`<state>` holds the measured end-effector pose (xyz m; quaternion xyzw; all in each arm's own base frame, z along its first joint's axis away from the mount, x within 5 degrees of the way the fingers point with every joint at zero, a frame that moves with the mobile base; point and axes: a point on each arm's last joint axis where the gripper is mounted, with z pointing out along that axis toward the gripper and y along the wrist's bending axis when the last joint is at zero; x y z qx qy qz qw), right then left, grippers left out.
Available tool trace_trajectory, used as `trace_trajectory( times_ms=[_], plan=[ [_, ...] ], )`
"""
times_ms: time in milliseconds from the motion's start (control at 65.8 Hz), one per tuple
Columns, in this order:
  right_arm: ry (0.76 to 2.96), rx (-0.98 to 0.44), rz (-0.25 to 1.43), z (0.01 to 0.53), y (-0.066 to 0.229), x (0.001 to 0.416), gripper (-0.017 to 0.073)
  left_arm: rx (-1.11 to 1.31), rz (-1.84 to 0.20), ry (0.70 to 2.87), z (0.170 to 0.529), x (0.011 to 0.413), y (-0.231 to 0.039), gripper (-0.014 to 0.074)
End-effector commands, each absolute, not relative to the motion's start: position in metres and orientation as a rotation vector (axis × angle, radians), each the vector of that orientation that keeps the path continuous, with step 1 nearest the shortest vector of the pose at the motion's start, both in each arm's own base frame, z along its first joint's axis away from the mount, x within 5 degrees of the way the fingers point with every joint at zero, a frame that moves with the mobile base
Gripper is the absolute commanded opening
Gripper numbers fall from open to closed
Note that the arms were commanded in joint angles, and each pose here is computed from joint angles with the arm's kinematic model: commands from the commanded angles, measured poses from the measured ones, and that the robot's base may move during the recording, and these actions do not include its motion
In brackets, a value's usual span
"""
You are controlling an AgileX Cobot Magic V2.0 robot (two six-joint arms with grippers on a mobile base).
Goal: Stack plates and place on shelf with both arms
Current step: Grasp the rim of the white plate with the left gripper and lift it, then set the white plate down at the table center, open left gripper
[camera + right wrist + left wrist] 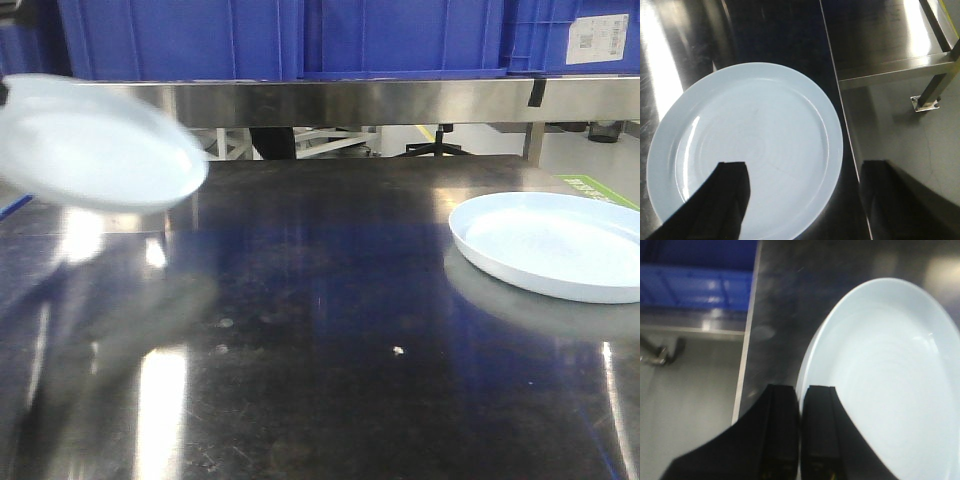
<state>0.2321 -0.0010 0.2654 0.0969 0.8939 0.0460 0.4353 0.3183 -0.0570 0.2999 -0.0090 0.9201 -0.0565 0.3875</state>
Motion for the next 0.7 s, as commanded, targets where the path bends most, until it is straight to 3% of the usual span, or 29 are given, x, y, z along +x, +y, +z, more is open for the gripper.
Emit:
trace_trajectory(
  times_ms=[0,182,426,684],
  plan=[
    [2.106,0.227,0.114,0.287,-0.003,0.237,0.057,0.018,-0.243,2.196,0.336,0.314,-0.078,0.0099],
    [2.107,0.227,0.114,0.287,-0.003,0.237,0.057,0.126,-0.375,2.167,0.334,0.31,-0.125,0.0099],
    [2.107,0.227,0.114,0.287,-0.003,0.237,0.057,0.251,-0.477,2.19,0.306,0.315,-0.182,0.0099],
    [2.106,0.226,0.114,0.287,-0.003,0.237,0.057,0.299,-0.464,2.265,0.27,0.332,-0.206,0.0099]
  ],
)
